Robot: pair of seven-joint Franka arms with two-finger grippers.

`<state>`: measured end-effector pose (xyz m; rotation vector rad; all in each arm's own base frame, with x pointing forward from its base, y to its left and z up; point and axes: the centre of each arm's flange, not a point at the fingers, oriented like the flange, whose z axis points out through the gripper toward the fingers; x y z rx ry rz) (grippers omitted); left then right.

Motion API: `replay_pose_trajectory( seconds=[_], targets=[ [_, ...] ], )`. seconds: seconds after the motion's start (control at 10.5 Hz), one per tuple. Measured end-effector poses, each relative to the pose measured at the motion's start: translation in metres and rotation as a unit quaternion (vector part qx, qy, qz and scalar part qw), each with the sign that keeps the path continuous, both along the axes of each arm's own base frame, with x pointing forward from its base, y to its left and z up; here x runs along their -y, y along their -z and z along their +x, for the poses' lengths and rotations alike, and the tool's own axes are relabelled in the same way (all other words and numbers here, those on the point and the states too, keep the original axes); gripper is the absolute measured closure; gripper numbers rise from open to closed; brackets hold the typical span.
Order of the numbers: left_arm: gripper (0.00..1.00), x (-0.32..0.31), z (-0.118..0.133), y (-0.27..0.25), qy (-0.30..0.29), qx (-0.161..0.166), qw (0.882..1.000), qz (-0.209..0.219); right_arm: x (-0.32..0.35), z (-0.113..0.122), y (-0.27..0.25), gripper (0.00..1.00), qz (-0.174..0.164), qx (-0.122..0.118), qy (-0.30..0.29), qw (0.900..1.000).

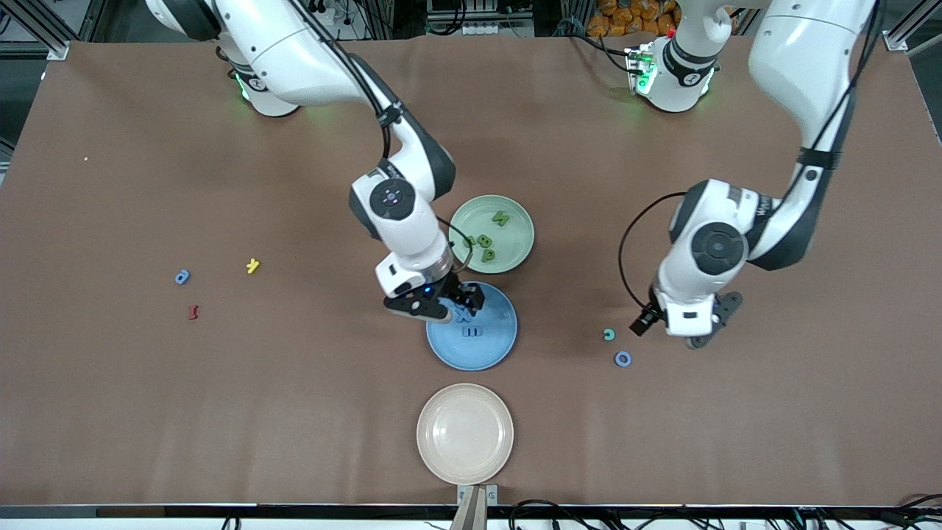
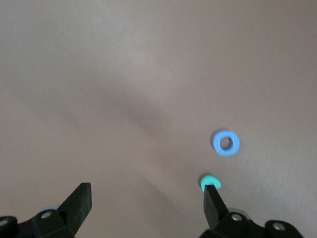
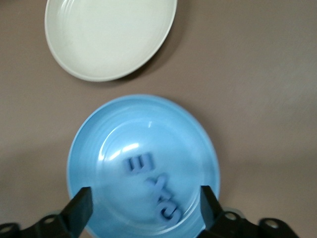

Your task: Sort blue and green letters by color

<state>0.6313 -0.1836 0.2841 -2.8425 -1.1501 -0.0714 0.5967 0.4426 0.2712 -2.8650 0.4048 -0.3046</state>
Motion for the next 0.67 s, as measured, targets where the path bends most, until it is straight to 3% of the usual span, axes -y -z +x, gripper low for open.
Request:
replay_pose_trajectory(
  seconds=[0.1,0.29,0.67],
  targets=[
    [0.0,-0.016,0.007,-0.004,0.015,0.002,1.0,-0.001,0.022,0.015,0.0,0.0,-0.01,0.004,-0.014,1.0],
    [0.0,-0.044,0.015,-0.006,0.051,-0.001,0.999,0.0,0.082,0.048,-0.001,0.0,-0.038,0.0,-0.041,0.998],
    [0.0,-0.085,0.022,0.0,0.174,-0.022,0.984,0.002,0.237,0.09,-0.036,0.0,-0.08,-0.047,-0.059,0.994]
  ],
)
